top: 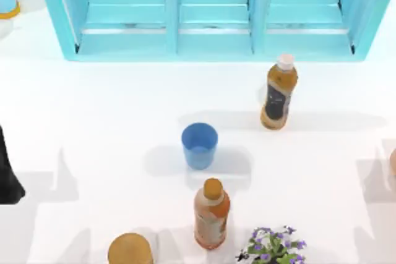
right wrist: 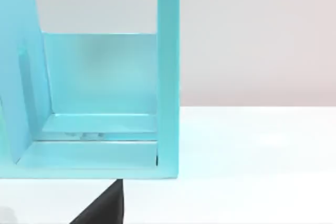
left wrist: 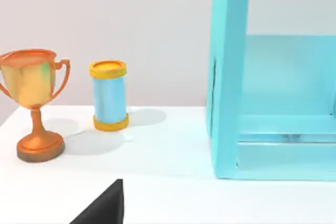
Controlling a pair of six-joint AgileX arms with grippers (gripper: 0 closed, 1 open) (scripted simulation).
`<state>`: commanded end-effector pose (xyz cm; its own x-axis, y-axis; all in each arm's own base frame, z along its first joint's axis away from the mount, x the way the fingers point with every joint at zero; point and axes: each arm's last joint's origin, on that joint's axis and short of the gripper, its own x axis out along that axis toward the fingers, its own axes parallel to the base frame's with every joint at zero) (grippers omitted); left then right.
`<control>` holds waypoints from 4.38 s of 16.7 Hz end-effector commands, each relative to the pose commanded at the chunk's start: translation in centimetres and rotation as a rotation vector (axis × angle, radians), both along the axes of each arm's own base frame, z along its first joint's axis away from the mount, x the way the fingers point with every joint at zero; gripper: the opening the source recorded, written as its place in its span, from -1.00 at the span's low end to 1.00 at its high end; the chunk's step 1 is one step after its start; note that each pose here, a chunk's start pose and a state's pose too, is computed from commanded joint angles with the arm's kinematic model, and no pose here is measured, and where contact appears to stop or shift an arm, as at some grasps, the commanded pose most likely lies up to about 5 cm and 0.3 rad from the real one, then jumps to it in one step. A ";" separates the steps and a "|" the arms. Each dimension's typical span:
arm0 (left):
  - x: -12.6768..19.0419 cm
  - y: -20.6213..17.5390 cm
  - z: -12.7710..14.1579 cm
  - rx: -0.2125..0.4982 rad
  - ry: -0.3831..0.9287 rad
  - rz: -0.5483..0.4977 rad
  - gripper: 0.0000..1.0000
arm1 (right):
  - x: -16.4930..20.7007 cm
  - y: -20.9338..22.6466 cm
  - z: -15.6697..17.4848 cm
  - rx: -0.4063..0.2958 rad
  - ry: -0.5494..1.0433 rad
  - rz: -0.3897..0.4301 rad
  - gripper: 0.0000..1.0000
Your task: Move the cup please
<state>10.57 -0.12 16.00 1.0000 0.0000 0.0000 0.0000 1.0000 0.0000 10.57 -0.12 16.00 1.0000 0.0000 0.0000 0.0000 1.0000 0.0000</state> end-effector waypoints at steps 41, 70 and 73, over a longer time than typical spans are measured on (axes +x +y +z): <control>23.1 -30.0 7.1 0.014 1.569 -0.015 1.00 | 0.0 0.0 0.0 0.000 0.000 0.000 1.00; 23.0 -30.1 -2.5 0.016 1.571 -0.015 -1.00 | 0.0 0.0 0.0 0.000 0.000 0.000 1.00; 23.0 -30.1 -2.5 0.016 1.571 -0.015 -1.00 | 0.0 0.0 0.0 0.000 0.000 0.000 1.00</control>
